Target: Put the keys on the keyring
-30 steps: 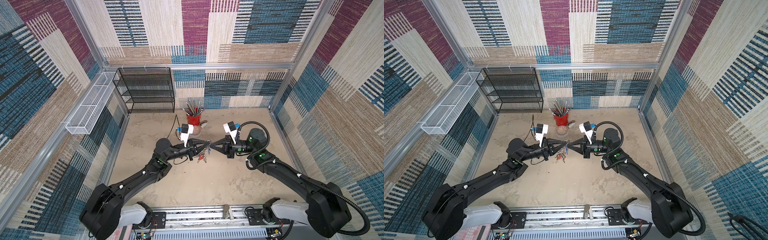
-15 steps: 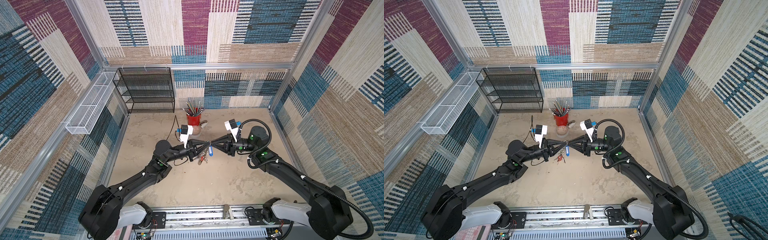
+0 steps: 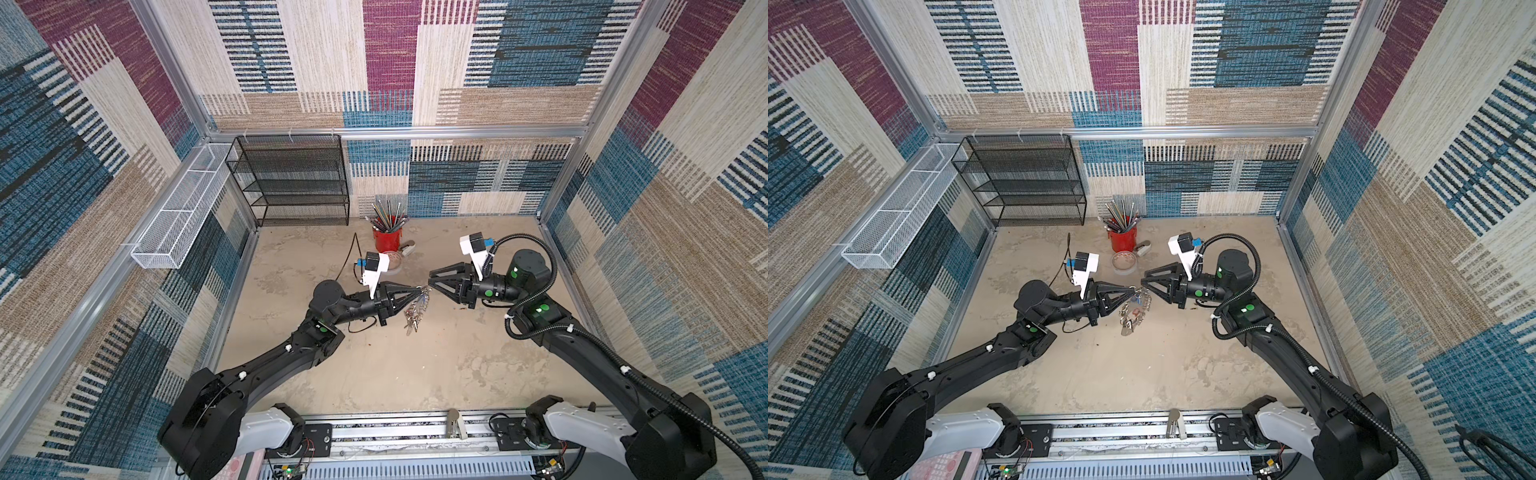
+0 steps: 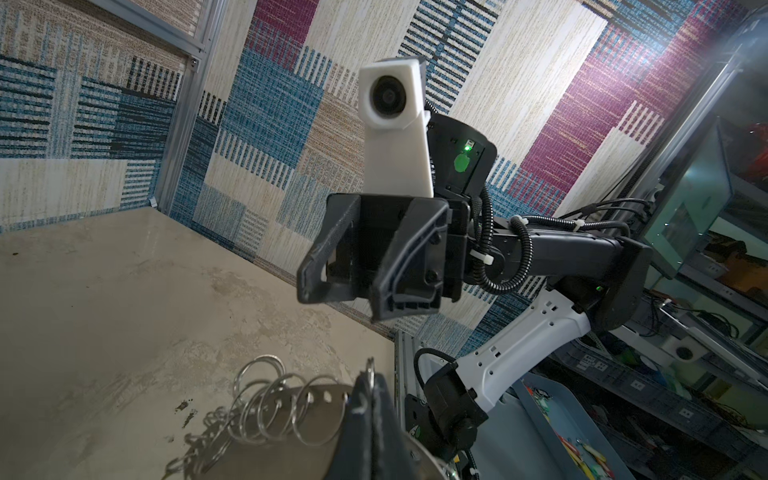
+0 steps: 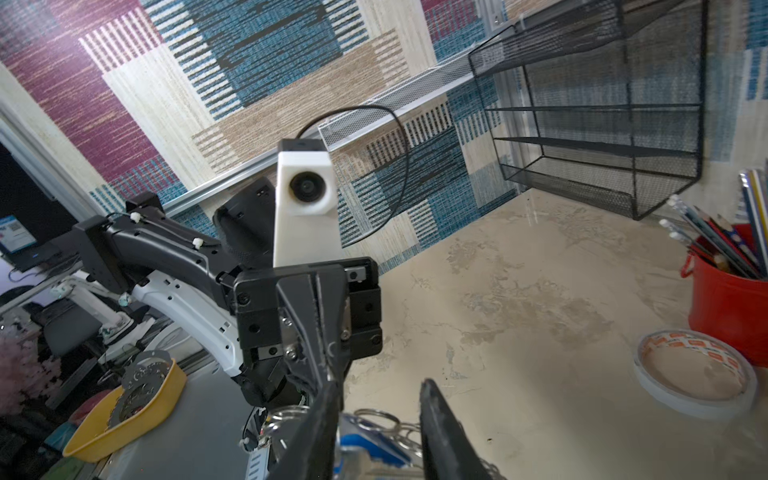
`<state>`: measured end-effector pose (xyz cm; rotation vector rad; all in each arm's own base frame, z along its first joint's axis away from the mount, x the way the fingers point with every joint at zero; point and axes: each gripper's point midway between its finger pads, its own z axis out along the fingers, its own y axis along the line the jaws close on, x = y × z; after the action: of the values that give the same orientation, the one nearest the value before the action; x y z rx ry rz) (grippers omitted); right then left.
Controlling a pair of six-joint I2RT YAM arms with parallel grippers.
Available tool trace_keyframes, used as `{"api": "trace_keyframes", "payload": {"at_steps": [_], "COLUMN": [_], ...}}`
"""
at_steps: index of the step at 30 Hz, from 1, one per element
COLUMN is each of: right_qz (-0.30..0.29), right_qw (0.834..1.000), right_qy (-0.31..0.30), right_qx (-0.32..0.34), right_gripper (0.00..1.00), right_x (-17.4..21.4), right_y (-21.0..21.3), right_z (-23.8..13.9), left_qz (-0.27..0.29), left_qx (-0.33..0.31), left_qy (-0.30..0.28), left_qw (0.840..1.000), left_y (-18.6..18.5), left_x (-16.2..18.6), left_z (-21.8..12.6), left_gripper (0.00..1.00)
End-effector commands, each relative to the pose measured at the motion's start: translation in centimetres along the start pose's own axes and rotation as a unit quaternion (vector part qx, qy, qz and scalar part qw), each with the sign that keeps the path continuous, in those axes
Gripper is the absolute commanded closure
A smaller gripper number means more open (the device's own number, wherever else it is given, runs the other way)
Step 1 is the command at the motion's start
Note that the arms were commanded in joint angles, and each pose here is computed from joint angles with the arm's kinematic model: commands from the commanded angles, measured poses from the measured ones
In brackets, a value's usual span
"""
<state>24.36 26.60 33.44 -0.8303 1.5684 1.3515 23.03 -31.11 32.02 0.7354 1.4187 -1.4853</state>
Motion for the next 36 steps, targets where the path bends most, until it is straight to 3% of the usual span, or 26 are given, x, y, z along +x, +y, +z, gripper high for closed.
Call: {"api": "trace_keyframes", "payload": {"at_steps": [1, 25, 36], "right_qz": [-0.008, 0.017, 0.016], "right_qw": [1.0, 0.998, 0.998], "right_qy": [0.003, 0.03, 0.031], "right_qx": [-0.008, -0.043, -0.05], "right_gripper": [0.62, 0.67, 1.0], "right_x": [0.1, 3.0, 3.3], "right_y": [0.1, 0.2, 0.2], "right_z": [0.4, 1.3, 1.3], "left_qz": [0.025, 0.028, 0.029], "left_qx": [0.013, 0.006, 0.004], "left_qy": [-0.014, -0.016, -0.008], "left_qw": [1.0, 0.999, 1.0], "left_y": [-0.6, -0.3, -0.2], "left_x": [-0.8, -1.1, -0.8], "left_z": [0.0, 0.2, 0.2], "left_gripper": [1.0, 1.0, 1.0]}}
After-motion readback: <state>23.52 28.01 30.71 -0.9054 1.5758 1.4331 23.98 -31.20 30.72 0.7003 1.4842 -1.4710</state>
